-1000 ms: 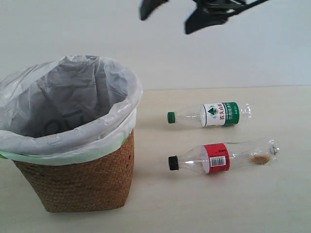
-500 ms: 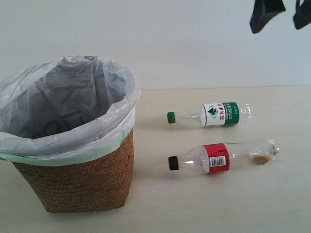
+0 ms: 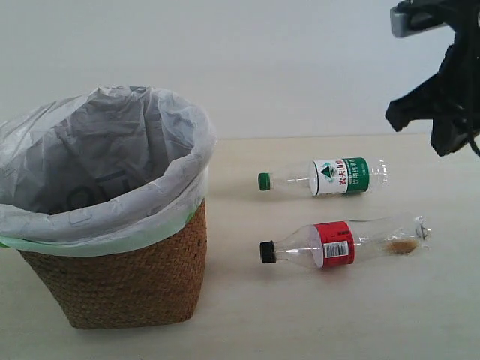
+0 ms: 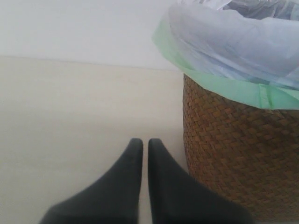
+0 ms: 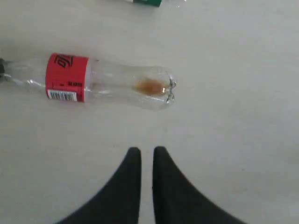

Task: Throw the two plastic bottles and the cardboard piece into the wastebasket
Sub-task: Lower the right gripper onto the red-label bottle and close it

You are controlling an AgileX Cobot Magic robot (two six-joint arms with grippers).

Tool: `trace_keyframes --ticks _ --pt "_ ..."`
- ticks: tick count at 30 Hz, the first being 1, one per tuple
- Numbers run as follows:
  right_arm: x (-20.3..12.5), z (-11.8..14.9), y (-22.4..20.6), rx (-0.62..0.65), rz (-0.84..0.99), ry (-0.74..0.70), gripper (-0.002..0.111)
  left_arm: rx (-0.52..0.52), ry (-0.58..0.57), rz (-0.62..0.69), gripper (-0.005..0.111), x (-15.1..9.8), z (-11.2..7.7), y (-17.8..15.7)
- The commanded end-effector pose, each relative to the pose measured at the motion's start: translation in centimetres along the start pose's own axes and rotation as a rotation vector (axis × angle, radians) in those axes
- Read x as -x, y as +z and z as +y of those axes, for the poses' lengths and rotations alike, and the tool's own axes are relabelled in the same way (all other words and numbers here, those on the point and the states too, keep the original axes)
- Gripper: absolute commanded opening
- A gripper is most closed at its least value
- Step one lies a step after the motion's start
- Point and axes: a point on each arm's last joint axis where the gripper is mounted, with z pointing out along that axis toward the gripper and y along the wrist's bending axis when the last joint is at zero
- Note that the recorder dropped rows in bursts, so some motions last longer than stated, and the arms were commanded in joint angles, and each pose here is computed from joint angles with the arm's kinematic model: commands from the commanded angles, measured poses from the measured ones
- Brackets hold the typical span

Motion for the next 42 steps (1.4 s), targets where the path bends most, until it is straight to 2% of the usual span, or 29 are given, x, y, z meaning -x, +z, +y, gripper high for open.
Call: trace_keyframes --ticks 1,3,4,5,8,15,25,33,42 --pt "0.0 0.2 2.6 0.008 0.111 -0.128 0.010 0.003 -0.001 -0.003 0.004 -0.1 0.0 0.0" --pt "0.3 0.4 4.1 0.012 0.151 -0.147 0.029 0.003 -0.001 -0.003 0.004 -0.1 0.0 0.0" --pt "0.4 0.5 4.7 0.015 0.167 -0.165 0.034 0.003 -0.001 -0.003 0.004 -0.1 0.0 0.0" --pt "0.6 0.8 5.5 0.021 0.175 -0.202 0.046 0.003 -0.001 -0.003 0.004 -0.1 0.0 0.0" --pt "1.3 1.0 7.2 0.031 0.162 -0.297 0.057 0.003 -0.001 -0.003 0.004 -0.1 0.0 0.0" --pt "1.5 1.5 11.5 0.070 0.245 -0.589 0.057 0.003 -0.001 -0.003 0.004 -0.1 0.0 0.0" --pt "2.2 1.8 15.4 0.062 0.231 -0.813 0.057 0.003 -0.001 -0.003 0.004 -0.1 0.0 0.0" --pt "2.5 2.1 17.5 0.059 0.211 -0.847 0.057 0.003 -0.001 -0.003 0.004 -0.1 0.0 0.0" --pt "1.6 2.8 20.6 0.108 0.294 -0.857 0.057 0.003 -0.001 -0.003 0.004 -0.1 0.0 0.0"
